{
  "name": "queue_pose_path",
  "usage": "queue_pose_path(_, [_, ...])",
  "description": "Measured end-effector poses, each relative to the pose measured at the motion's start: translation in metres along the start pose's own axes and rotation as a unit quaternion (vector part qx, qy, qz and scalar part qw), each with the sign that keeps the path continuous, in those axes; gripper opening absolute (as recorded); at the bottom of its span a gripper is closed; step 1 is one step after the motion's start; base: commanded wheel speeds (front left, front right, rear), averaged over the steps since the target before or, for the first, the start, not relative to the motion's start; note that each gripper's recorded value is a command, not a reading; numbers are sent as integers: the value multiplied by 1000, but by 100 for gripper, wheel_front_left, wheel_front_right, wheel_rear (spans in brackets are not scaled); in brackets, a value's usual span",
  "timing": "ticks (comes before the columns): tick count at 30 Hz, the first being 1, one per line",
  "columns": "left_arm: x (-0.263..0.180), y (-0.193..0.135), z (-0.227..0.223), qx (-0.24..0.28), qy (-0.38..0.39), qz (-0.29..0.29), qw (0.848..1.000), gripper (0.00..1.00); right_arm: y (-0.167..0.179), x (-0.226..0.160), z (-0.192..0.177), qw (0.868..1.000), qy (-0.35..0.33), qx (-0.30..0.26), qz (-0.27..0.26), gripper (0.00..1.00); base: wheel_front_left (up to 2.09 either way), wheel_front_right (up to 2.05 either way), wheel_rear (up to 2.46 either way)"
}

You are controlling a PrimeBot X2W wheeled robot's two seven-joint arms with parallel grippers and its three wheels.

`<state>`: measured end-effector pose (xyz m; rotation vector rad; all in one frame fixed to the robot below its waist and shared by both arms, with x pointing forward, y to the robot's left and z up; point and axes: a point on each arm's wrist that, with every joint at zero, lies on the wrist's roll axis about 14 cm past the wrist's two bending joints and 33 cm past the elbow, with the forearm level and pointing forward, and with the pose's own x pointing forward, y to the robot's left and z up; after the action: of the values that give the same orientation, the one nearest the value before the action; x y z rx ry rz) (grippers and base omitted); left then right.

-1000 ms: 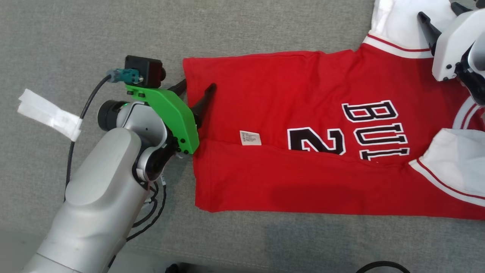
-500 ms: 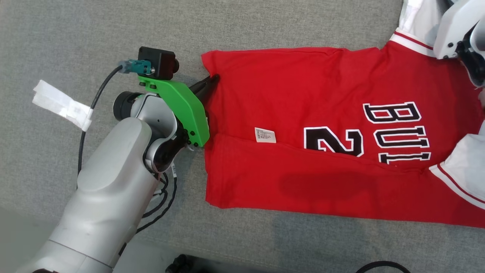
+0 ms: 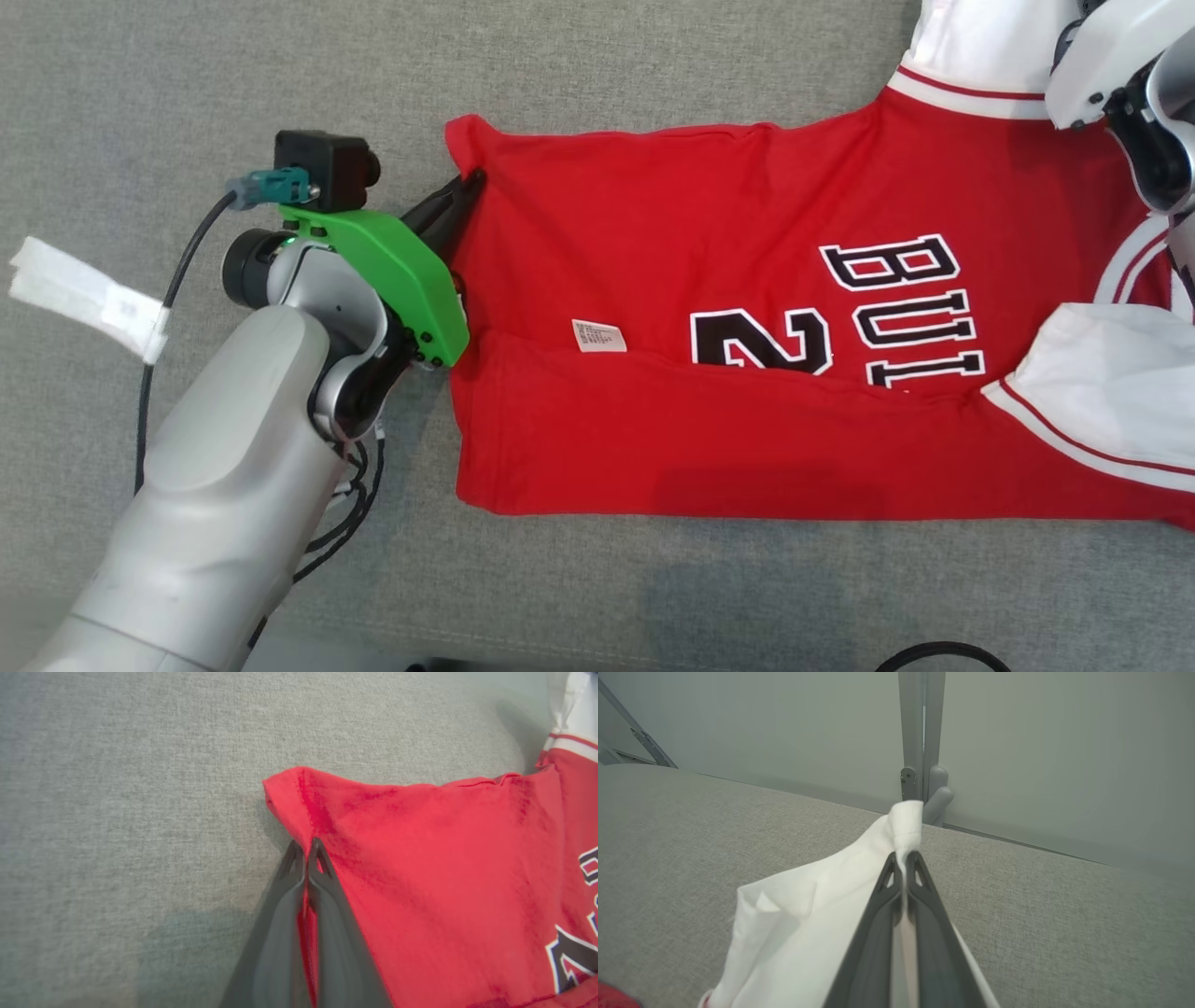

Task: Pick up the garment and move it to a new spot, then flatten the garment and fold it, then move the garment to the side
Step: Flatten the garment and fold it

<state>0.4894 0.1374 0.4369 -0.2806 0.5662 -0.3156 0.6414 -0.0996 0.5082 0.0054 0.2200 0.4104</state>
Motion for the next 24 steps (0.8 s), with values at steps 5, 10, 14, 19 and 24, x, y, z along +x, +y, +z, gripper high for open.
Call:
queue_pose_path(5, [-17, -7, 14, 20, -40, -6, 999, 0, -5, -29, 20, 999, -43, 8, 4, 0, 0, 0, 0])
queue_pose_path(10, [-41, -23, 19, 34, -84, -22, 996, 0, -2, -70, 15, 997, -68, 41, 5, 0, 0, 0, 0])
queue_pose_path(14, [-62, -35, 17, 28, -117, -24, 992, 0, -5, -113, 3, 994, -82, 69, -7, 0, 0, 0, 0])
queue_pose_path(19, [-84, -43, 4, -4, -150, -20, 989, 0, -3, -168, -24, 988, -79, 123, -39, 0, 0, 0, 0])
queue_pose_path(24, [-89, -54, -15, -31, -160, -35, 986, 0, 5, -205, -63, 986, -35, 151, -68, 0, 0, 0, 0])
